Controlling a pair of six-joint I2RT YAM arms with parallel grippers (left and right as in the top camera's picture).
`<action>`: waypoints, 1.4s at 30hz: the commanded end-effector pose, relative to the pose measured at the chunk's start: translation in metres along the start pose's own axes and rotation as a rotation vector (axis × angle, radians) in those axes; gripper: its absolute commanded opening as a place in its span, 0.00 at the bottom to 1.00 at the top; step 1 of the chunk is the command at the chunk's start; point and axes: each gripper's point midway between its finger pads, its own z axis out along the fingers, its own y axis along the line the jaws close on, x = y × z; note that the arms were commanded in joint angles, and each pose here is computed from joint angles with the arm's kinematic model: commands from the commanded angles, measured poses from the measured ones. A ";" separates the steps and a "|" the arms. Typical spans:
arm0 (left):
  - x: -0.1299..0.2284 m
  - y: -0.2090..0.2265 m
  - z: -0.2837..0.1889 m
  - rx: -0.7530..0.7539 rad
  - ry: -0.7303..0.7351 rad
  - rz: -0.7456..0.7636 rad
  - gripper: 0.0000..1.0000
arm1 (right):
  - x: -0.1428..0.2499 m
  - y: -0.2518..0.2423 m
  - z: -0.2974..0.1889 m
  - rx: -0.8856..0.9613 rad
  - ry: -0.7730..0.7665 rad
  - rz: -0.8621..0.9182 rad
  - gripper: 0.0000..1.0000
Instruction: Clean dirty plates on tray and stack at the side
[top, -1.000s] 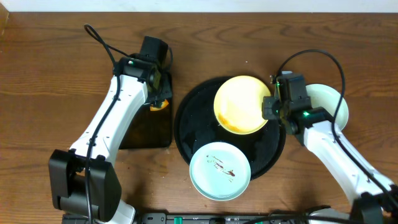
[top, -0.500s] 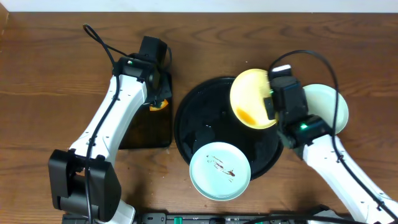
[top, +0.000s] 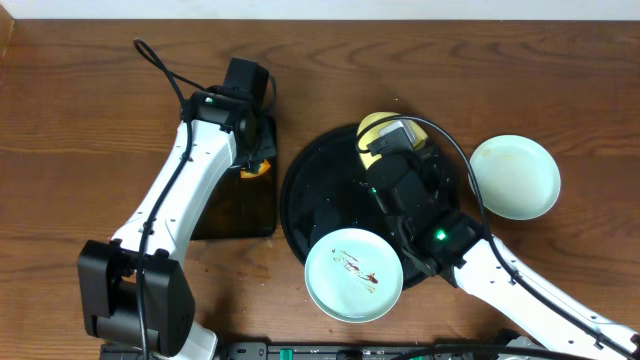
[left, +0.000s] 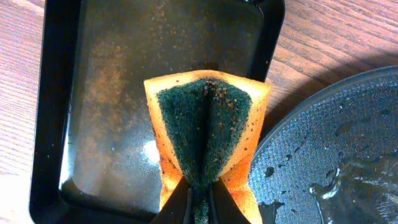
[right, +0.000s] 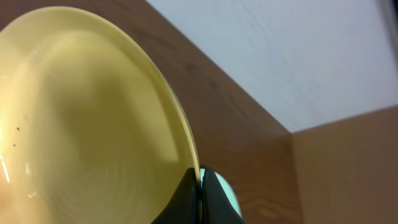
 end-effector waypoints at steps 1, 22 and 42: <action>-0.002 0.004 -0.008 -0.004 -0.021 -0.007 0.08 | -0.009 -0.023 -0.007 0.101 -0.009 0.024 0.01; -0.002 0.004 -0.008 -0.004 -0.020 -0.007 0.07 | 0.082 -0.080 0.047 0.129 0.273 0.487 0.01; -0.001 0.004 -0.008 -0.005 -0.019 0.092 0.07 | 0.234 -0.138 0.069 0.177 0.673 0.919 0.19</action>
